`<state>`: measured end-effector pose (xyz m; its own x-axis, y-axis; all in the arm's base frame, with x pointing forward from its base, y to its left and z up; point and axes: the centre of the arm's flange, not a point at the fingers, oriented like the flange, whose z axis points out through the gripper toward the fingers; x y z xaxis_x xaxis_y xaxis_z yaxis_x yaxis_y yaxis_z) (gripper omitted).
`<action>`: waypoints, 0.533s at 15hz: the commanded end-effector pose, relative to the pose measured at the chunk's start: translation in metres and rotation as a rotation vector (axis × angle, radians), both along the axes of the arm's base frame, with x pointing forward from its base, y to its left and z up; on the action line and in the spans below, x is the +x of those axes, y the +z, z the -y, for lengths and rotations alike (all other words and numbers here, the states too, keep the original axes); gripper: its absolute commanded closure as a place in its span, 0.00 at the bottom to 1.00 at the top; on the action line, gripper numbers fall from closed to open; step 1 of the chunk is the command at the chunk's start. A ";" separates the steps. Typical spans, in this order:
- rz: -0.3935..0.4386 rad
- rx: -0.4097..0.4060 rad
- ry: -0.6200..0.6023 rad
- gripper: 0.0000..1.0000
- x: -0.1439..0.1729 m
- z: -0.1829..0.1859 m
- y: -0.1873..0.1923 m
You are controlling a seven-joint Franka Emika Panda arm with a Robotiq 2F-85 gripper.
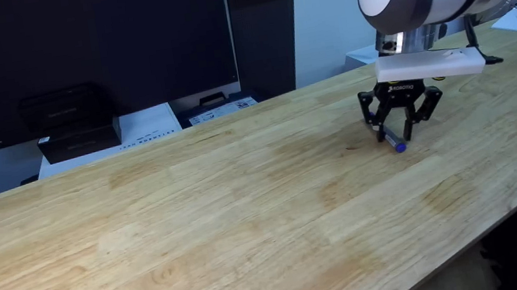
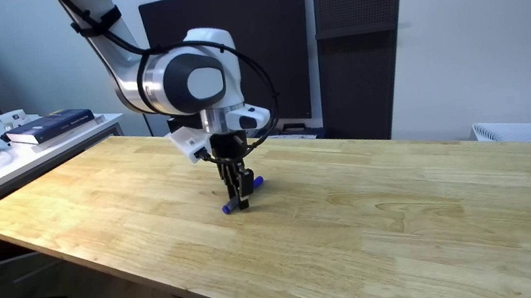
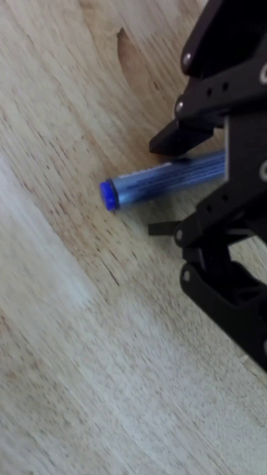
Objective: Move the marker towards you
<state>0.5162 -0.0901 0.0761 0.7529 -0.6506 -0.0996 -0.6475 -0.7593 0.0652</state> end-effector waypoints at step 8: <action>0.057 0.042 0.121 0.95 0.011 -0.005 0.032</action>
<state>0.5264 -0.0867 0.0850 0.7874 -0.6107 -0.0846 -0.6100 -0.7916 0.0370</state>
